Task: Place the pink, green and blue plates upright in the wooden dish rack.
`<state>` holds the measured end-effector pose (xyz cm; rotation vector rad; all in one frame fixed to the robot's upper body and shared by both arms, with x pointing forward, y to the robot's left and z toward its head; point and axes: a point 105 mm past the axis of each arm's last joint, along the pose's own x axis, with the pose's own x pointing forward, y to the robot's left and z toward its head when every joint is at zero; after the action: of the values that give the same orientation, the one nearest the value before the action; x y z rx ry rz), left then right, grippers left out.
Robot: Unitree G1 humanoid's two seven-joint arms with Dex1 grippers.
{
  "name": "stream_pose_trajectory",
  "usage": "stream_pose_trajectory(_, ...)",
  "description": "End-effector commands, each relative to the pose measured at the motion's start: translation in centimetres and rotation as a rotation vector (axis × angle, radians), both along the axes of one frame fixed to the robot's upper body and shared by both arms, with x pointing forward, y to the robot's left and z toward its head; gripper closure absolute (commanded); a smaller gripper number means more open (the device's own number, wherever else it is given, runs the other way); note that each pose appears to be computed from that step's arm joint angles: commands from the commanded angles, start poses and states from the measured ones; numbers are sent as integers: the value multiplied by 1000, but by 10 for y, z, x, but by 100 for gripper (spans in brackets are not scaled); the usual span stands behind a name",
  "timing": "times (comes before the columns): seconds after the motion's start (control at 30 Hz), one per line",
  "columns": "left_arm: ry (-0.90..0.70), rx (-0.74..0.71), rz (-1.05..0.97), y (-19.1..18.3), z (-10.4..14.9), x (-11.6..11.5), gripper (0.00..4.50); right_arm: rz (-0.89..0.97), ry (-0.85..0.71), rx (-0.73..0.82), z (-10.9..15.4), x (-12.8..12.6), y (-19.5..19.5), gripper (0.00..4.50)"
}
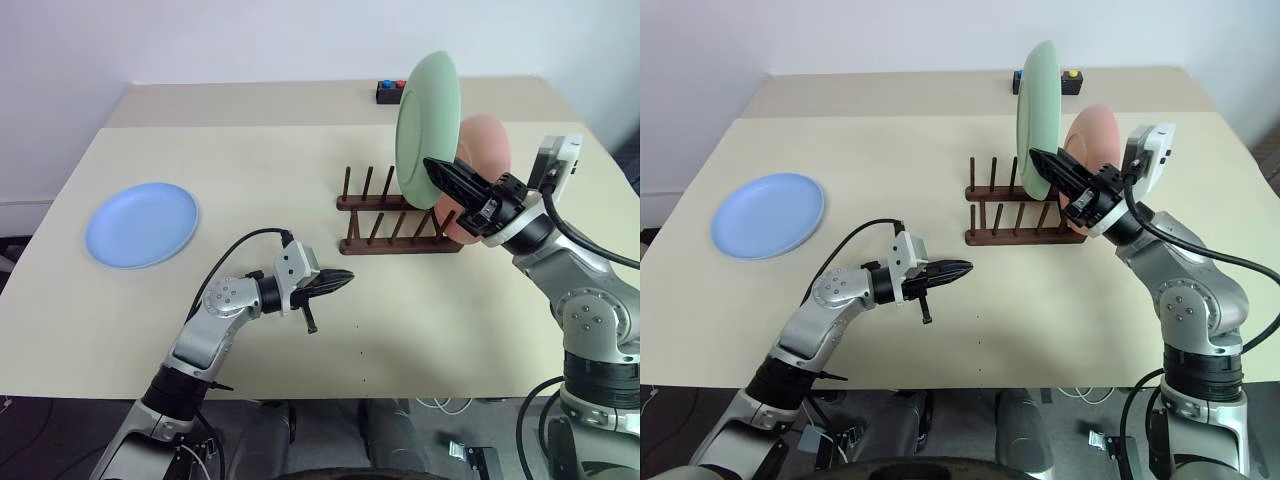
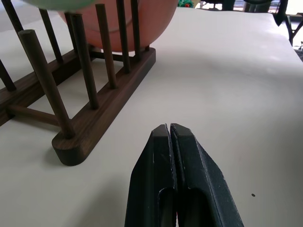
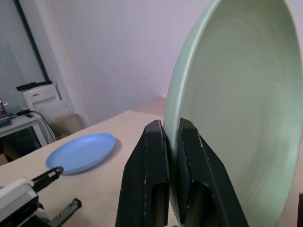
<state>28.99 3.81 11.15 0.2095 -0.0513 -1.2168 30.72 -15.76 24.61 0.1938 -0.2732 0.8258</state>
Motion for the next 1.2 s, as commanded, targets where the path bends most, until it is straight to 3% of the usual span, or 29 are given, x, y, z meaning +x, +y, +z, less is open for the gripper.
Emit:
stream_pose_trajectory(0.03, -35, -20, -9, -1, 11, -2, 450, 0, -37, 3, 7, -5, 3, 445)
stream_pose_trajectory(0.37, -37, -21, -5, -1, 11, -2, 450, 12, -4, 3, 1, -6, 5, 445)
stream_pose_trajectory(0.47, -38, -21, -6, -1, 11, -2, 450, 13, -3, 4, 1, -7, 5, 345)
stream_pose_trajectory(0.7, -37, -23, -10, -3, 11, -2, 450, -12, -11, -18, 1, -7, 3, 5)
stream_pose_trajectory(0.97, -35, -23, -10, -2, 10, -2, 450, -66, -111, -158, 8, -7, 4, 5)
stream_pose_trajectory(1.2, -36, -31, 1, 0, 12, -2, 450, -157, -308, -324, 37, -7, 3, 5)
